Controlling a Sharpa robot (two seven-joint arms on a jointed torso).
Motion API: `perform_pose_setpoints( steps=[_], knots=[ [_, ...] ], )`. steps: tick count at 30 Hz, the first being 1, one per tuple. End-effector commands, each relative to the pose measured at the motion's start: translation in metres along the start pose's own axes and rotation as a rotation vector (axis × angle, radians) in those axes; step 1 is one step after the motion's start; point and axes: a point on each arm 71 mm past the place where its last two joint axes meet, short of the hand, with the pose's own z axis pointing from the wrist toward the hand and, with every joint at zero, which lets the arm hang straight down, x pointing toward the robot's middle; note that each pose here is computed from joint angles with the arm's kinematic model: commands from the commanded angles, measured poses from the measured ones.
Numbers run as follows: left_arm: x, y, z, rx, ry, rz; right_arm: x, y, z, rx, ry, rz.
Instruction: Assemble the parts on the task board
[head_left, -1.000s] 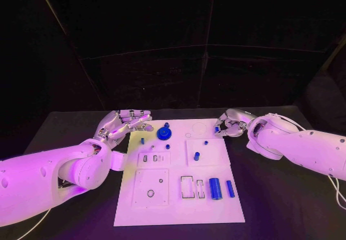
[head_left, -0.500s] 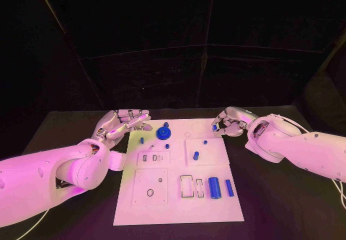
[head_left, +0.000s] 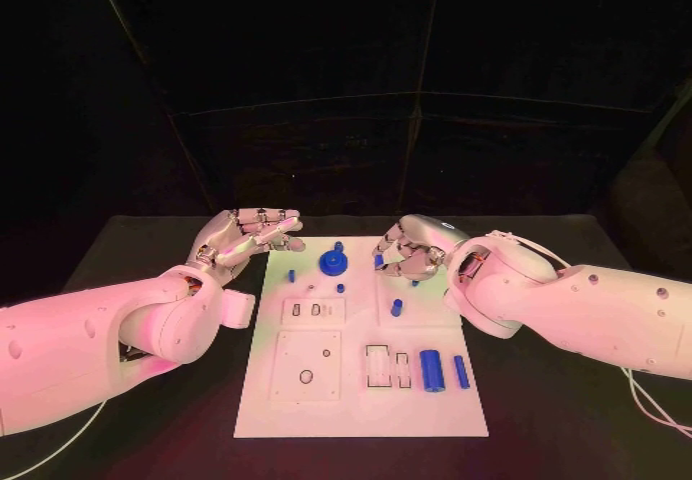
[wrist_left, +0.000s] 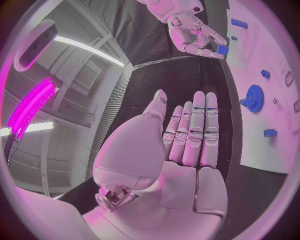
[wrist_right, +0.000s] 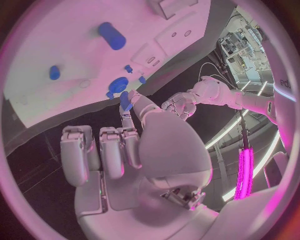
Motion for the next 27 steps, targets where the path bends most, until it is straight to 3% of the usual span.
perform_pose_setpoints(
  steps=[1,12,20,27],
  knots=[
    [-0.0016,-0.0018,0.0008,0.010,0.000,-0.018,0.005,0.014,0.006,0.011,-0.020,-0.029],
    [-0.0018,-0.0030,0.0034,0.013,-0.002,-0.018,0.038,0.050,0.026,-0.016,0.053,-0.053],
    [-0.0015,-0.0031,0.0045,0.014,-0.002,-0.016,0.066,0.056,0.029,-0.007,0.113,-0.088],
    [-0.0012,-0.0032,0.0047,0.014,-0.001,-0.017,0.075,0.059,0.031,-0.004,0.125,-0.103]
  ],
)
